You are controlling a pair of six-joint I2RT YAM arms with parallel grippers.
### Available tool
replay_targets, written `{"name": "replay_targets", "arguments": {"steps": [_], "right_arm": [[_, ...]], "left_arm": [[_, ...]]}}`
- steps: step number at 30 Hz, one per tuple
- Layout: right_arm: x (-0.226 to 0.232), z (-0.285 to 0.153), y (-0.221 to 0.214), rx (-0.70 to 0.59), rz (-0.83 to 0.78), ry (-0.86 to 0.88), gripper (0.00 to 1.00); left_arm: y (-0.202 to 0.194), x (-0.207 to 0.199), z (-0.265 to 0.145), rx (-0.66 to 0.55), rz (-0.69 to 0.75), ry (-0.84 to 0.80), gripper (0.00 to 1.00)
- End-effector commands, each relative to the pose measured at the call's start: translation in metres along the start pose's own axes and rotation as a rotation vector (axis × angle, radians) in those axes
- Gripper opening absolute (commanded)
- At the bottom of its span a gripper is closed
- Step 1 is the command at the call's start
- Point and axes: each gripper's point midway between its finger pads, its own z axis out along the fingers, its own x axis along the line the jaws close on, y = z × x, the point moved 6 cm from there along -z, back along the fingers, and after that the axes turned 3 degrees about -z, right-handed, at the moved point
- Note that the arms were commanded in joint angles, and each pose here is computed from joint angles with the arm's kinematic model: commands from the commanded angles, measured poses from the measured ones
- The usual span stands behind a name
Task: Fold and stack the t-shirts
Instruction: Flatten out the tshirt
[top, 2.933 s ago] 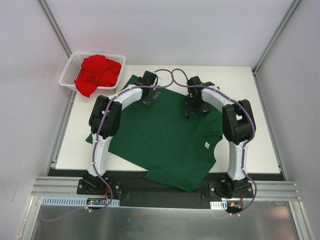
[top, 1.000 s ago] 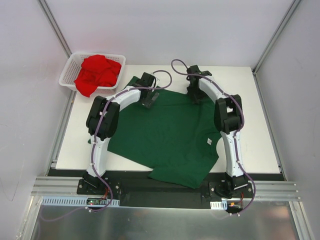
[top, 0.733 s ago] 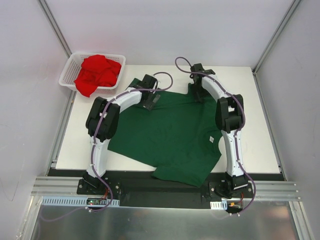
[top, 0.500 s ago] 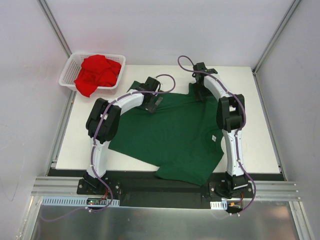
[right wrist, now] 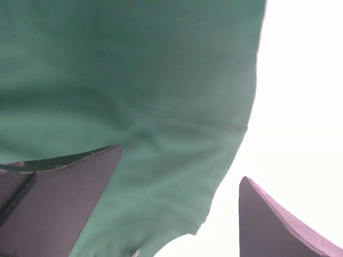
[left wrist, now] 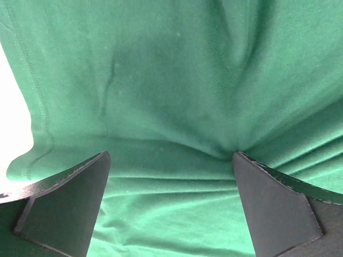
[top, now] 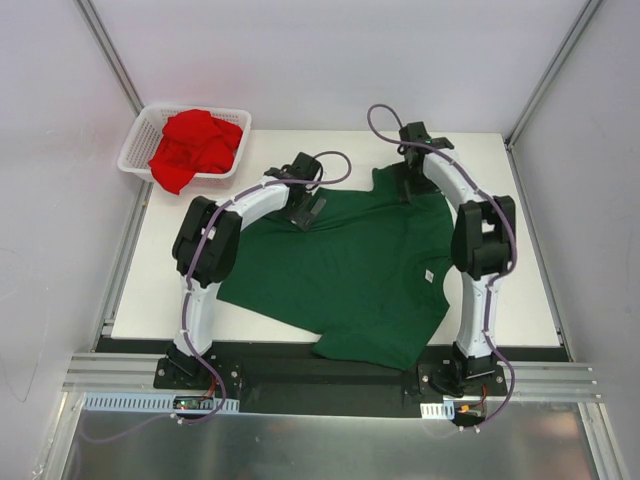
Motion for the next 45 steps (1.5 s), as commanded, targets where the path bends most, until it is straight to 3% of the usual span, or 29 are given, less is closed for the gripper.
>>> {"name": "replay_targets", "arguments": {"steps": [1, 6, 16, 26, 45], "right_arm": [[-0.022, -0.083, 0.007, -0.186, 0.107, 0.031, 1.0], [-0.009, -0.112, -0.013, -0.207, 0.142, 0.127, 1.0], [0.048, -0.083, -0.063, -0.097, 0.097, 0.189, 1.0], [0.065, -0.085, -0.068, -0.095, 0.06, 0.209, 1.0], [0.079, -0.078, -0.086, -0.046, 0.024, 0.222, 1.0]], "left_arm": [[0.022, 0.009, -0.01, -0.023, -0.008, -0.018, 0.99], [0.035, 0.021, 0.004, -0.032, -0.004, 0.0, 0.99], [0.037, 0.038, 0.028, -0.012, -0.031, 0.009, 0.99], [0.049, 0.059, 0.054, -0.004, -0.027, 0.125, 0.99], [0.061, 0.089, 0.062, -0.018, -0.051, 0.243, 0.99]]}}
